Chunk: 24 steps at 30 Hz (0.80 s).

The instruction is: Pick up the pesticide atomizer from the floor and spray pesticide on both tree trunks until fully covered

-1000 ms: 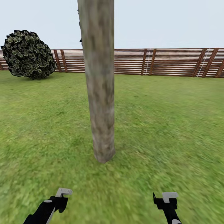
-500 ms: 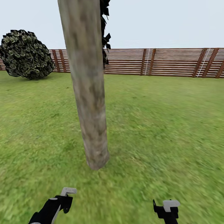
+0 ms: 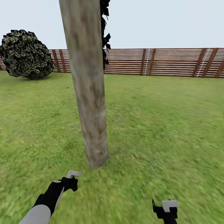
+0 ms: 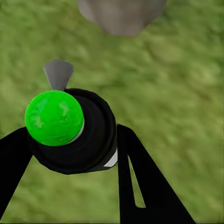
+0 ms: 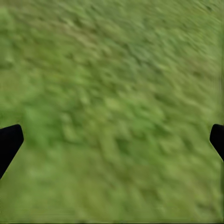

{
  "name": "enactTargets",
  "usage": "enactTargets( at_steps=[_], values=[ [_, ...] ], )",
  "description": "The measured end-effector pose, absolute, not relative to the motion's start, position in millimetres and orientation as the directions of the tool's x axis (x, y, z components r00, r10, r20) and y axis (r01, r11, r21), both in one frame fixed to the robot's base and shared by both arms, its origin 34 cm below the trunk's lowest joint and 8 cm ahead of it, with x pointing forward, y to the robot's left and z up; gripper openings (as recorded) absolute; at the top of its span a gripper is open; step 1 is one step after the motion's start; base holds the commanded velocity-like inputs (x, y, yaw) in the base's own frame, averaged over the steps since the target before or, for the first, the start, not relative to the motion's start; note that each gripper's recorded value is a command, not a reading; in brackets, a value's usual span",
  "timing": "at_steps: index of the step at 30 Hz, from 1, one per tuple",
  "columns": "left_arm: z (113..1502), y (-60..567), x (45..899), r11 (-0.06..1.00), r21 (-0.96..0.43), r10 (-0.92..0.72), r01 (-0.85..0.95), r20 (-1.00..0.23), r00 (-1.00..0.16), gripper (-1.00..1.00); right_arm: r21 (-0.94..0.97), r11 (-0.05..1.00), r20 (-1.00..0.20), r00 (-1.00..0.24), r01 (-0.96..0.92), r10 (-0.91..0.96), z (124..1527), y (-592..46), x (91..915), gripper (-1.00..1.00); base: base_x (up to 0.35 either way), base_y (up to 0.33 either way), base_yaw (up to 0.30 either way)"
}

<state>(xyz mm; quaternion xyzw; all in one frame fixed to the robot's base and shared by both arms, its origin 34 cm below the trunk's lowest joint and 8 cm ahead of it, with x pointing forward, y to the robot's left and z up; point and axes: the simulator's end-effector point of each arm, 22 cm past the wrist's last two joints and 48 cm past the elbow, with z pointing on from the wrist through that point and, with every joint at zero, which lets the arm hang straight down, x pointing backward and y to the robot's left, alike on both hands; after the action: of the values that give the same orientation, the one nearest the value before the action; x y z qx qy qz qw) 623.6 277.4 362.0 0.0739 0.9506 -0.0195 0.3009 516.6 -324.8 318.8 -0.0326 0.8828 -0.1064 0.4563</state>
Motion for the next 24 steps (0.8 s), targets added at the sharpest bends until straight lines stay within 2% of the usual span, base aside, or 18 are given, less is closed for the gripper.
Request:
enactTargets(
  at_steps=[8, 14, 19, 24],
  values=[
    [363.9, 267.1, 626.9, 0.981, 0.025, 0.172, 0.191, -0.565, -0.807, -1.0, -0.22, 0.975, -0.8, -0.58, 0.041, -0.156, 319.5, -325.8, 517.3, 1.0, -0.013, 0.0, -0.21],
    [367.4, 251.6, 631.7, 0.98, 0.009, 0.169, 0.2, -0.572, -0.802, -1.0, -0.22, 0.975, -0.8, -0.58, 0.041, -0.156, 319.4, -325.7, 517.2, 1.0, 0.0, 0.0, -0.039],
    [373.8, 330.4, 632.2, 0.984, 0.1, 0.179, 0.148, -0.557, -0.811, -1.0, -0.22, 0.975, -0.8, -0.58, 0.04, -0.156, 319.4, -325.6, 517.3, 1.0, 0.0, 0.0, -0.001],
    [368.4, 334.7, 623.9, 0.982, 0.108, 0.188, 0.153, -0.542, -0.819, -1.0, -0.219, 0.975, -0.8, -0.579, 0.041, -0.156, 319.5, -325.7, 517.4, 1.0, -0.152, 0.0, 0.0]
  ],
)
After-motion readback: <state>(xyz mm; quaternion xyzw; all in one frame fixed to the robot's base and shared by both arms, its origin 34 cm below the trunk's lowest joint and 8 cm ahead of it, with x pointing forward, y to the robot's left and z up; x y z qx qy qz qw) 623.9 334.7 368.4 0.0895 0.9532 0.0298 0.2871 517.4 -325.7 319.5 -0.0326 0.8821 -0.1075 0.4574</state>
